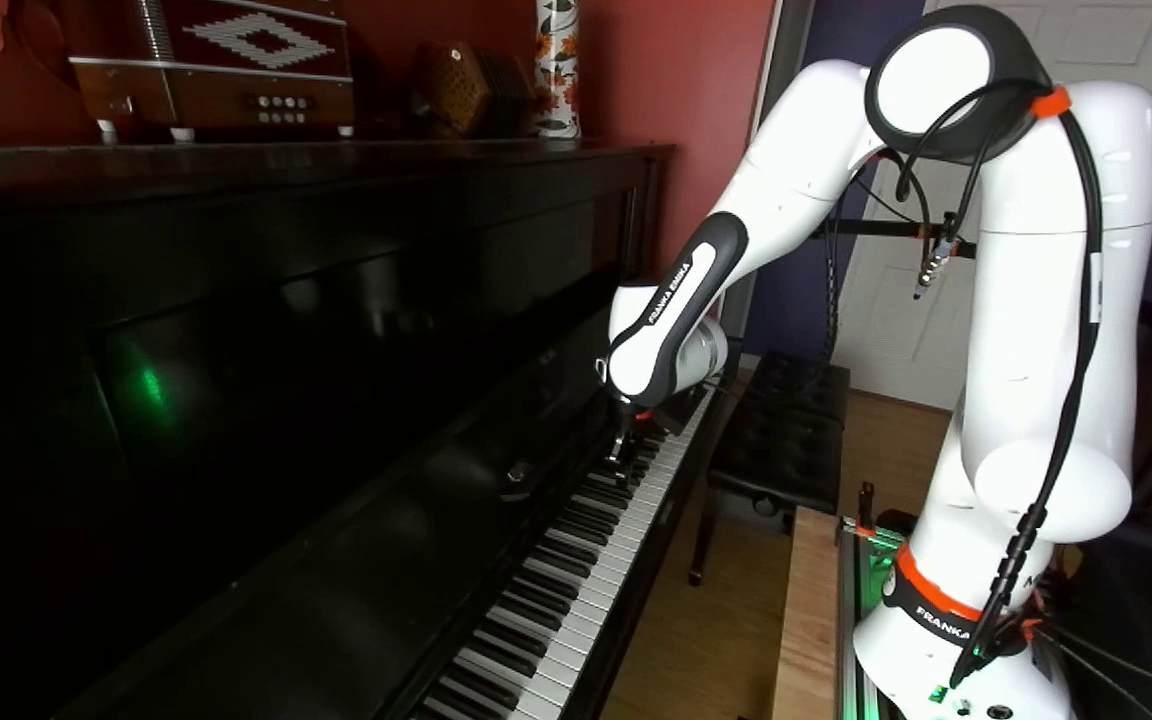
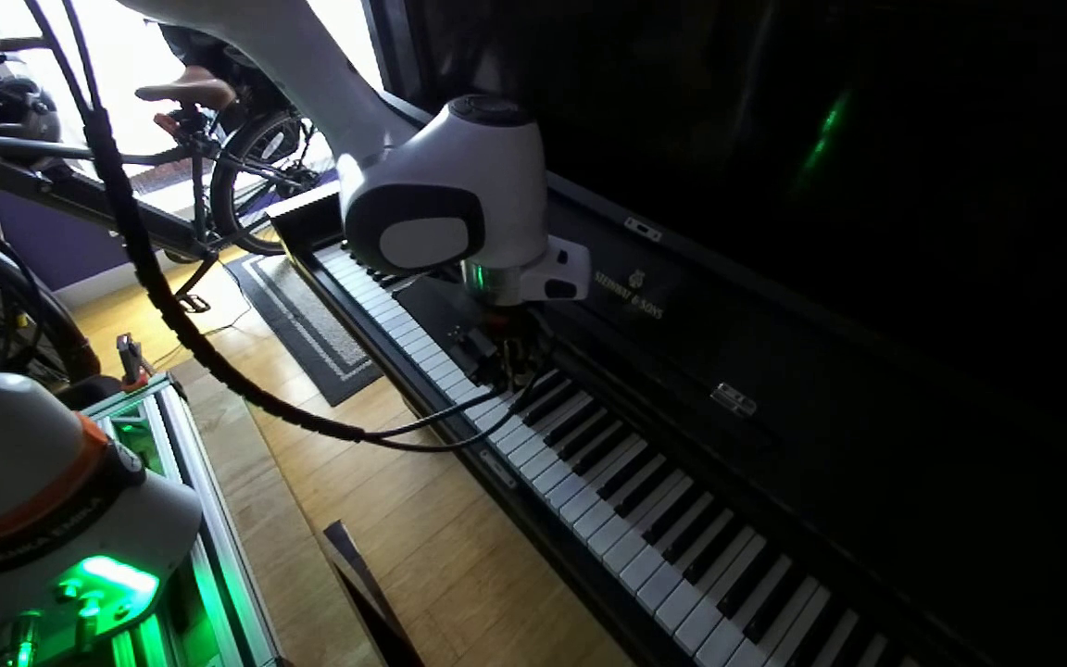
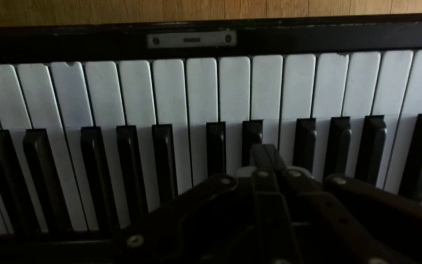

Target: Press a key in the middle part of the piano

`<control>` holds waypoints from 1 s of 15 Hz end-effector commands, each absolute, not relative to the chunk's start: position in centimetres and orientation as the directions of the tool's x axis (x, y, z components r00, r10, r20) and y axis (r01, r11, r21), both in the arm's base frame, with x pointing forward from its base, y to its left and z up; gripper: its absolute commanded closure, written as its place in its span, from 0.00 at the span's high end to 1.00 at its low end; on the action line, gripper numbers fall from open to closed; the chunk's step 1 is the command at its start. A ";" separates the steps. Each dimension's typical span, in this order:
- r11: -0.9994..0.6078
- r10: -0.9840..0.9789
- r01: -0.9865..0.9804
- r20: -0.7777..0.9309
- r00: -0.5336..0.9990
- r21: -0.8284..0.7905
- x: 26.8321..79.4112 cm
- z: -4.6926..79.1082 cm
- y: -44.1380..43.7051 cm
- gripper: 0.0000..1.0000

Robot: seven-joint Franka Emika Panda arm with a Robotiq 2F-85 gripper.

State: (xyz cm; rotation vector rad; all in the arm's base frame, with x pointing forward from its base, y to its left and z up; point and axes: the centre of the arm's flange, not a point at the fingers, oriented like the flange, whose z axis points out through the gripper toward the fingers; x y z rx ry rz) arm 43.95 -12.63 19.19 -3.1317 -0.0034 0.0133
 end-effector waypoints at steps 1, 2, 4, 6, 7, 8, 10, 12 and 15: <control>-1.000 -0.013 -0.013 0.009 1.000 -0.014 44.9 17.3 -12.9 0.00; -1.000 -0.012 -0.011 0.014 1.000 -0.013 45.0 17.0 -12.8 0.00; -1.000 -0.010 -0.009 0.025 1.000 -0.010 45.3 16.5 -12.9 0.00; -1.000 -0.006 -0.006 0.040 0.999 -0.007 45.6 16.1 -12.8 0.00; -1.000 -0.004 -0.004 0.045 0.999 -0.007 45.7 15.9 -12.7 0.00; -1.000 -0.002 -0.002 0.052 0.999 -0.007 45.8 15.8 -12.7 0.00; -1.000 -0.002 -0.002 0.063 0.998 -0.011 46.0 15.5 -12.5 0.00; -1.000 -0.001 0.000 0.066 0.998 -0.016 46.2 15.1 -12.3 0.00; -1.000 0.002 0.003 0.060 0.998 -0.019 46.3 14.5 -12.1 0.00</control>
